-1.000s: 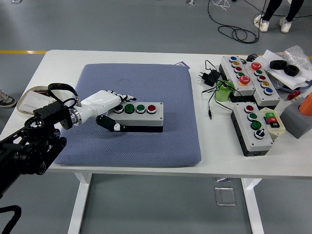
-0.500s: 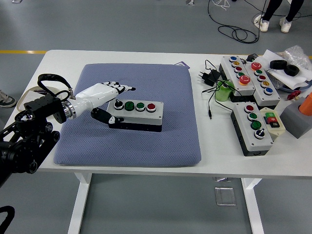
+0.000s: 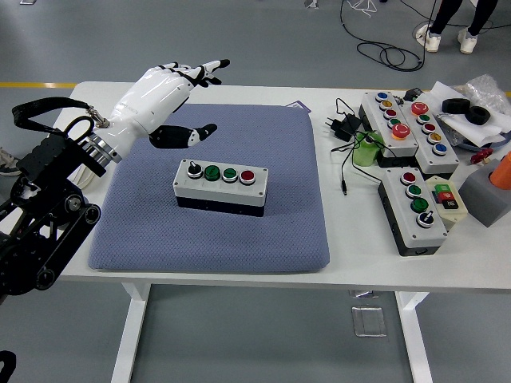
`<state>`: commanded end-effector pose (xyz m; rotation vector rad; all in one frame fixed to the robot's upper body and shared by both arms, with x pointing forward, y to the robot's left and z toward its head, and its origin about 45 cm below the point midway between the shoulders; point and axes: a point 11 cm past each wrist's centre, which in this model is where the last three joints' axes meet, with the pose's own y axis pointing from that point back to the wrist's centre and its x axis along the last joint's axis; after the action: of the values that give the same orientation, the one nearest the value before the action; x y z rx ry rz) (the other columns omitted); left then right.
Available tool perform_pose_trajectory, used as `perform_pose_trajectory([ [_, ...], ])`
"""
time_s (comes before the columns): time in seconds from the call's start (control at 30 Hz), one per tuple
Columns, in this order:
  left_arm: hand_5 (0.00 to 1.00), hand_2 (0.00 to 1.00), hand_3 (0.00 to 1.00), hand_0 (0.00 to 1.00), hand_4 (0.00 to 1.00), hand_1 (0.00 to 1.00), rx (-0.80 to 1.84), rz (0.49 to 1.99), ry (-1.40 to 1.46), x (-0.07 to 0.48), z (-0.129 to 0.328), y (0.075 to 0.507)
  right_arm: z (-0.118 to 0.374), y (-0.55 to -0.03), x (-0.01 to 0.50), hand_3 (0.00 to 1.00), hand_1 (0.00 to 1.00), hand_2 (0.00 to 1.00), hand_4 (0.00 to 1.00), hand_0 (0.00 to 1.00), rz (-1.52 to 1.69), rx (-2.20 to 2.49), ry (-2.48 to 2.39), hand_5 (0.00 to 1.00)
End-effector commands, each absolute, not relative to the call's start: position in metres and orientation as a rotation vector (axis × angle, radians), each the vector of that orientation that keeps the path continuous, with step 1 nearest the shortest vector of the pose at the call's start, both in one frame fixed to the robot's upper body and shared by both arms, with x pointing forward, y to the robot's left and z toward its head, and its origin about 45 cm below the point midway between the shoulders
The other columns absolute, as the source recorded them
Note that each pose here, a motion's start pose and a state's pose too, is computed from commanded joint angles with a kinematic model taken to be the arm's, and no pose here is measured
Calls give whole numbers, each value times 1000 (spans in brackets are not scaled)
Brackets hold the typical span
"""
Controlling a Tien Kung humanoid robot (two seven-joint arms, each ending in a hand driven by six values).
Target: Pick up the button,place it on the desk,press the button,press the button
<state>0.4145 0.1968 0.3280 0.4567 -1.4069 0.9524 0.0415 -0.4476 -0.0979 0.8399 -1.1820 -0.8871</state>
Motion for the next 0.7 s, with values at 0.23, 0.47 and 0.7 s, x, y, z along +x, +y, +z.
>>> perform_pose_trajectory([
  [0.23, 2, 2, 700, 47, 580, 2, 545, 912, -1352, 411, 321, 183, -98, -448, 42, 580, 626, 700, 360, 664, -887, 840, -1184, 209],
  [0.47, 2, 2, 694, 41, 554, 2, 717, 792, -1309, 414, 296, 182, -98, -448, 42, 579, 626, 699, 360, 663, -887, 840, -1185, 208],
  [0.7, 2, 2, 706, 47, 542, 2, 782, 717, -1263, 414, 279, 180, -98, -448, 43, 580, 626, 699, 360, 663, -887, 841, -1187, 206],
])
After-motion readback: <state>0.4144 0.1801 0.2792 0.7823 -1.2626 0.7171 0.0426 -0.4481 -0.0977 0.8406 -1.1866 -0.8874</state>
